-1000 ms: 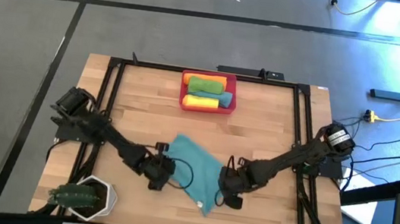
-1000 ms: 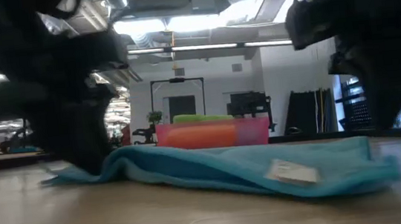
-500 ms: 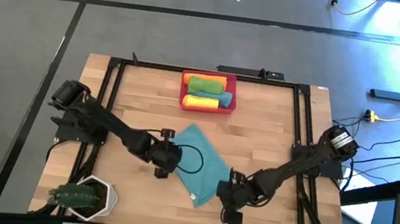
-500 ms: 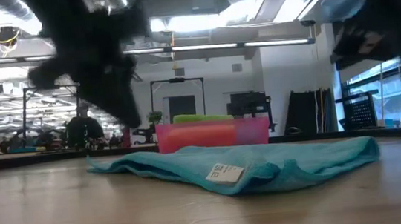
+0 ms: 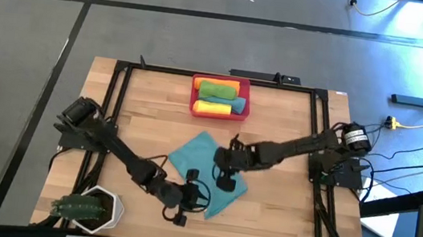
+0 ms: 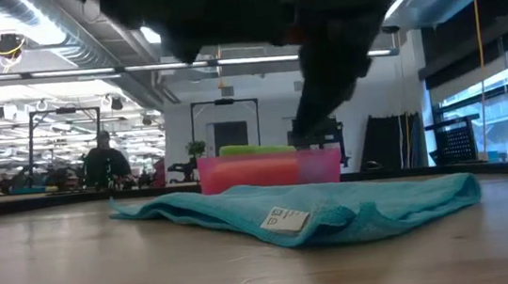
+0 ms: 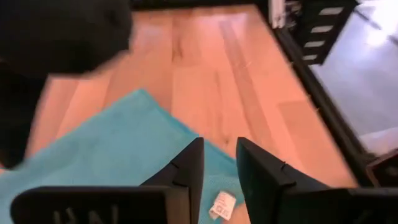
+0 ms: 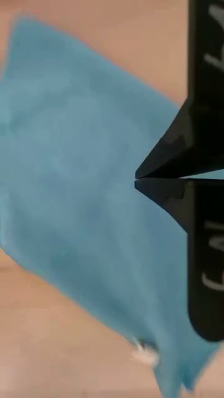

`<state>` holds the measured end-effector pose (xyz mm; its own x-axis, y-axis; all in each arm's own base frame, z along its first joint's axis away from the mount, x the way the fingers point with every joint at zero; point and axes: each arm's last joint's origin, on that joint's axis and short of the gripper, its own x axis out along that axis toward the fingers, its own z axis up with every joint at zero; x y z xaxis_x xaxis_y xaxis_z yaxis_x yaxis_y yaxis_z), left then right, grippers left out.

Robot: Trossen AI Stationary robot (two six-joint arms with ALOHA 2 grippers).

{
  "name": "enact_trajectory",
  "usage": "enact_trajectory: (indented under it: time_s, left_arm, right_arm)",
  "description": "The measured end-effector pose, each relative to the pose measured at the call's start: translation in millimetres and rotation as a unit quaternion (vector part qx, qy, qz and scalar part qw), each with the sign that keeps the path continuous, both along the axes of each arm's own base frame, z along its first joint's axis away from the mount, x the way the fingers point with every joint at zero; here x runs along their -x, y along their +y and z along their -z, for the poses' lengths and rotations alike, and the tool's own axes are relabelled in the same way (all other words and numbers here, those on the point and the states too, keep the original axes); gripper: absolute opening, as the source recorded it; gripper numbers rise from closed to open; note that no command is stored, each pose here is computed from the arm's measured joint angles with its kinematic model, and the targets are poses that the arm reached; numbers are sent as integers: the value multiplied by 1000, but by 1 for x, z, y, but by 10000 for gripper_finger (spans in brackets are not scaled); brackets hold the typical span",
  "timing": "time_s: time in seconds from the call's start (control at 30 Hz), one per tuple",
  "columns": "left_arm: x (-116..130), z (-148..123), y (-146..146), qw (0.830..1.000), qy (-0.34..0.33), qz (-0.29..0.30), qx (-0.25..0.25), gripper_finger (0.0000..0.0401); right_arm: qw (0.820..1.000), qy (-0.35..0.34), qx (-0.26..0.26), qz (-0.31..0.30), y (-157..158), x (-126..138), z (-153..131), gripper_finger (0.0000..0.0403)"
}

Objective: Roll microfiber towels into tight, uniform cylinder then place into a basket
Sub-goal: Roll the blue microfiber cloth

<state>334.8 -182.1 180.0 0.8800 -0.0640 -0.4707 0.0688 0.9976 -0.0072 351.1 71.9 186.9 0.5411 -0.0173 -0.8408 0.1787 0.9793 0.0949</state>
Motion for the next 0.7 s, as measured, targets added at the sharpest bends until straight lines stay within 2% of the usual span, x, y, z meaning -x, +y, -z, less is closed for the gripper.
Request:
enact_trajectory:
  time_s: [0.17, 0.37, 0.5, 0.6, 0.7]
  left_arm:
    - [-5, 24, 2, 999, 28, -36, 9, 85]
    - [-10, 43, 5, 997, 53, -53, 21, 85]
    - [-8, 45, 3, 997, 56, -49, 19, 85]
    - [-8, 46, 3, 997, 57, -49, 19, 85]
    - [-9, 46, 4, 997, 56, -50, 19, 85]
  right_arm:
    - [1000, -15, 16, -11, -19, -6, -2, 10]
    - [998, -38, 39, -41, -22, -11, -5, 4]
    - [996, -42, 72, -20, -24, -11, -5, 7]
    - [992, -44, 121, 13, -30, -11, -6, 11]
    - [977, -46, 197, 68, -44, -11, -9, 9]
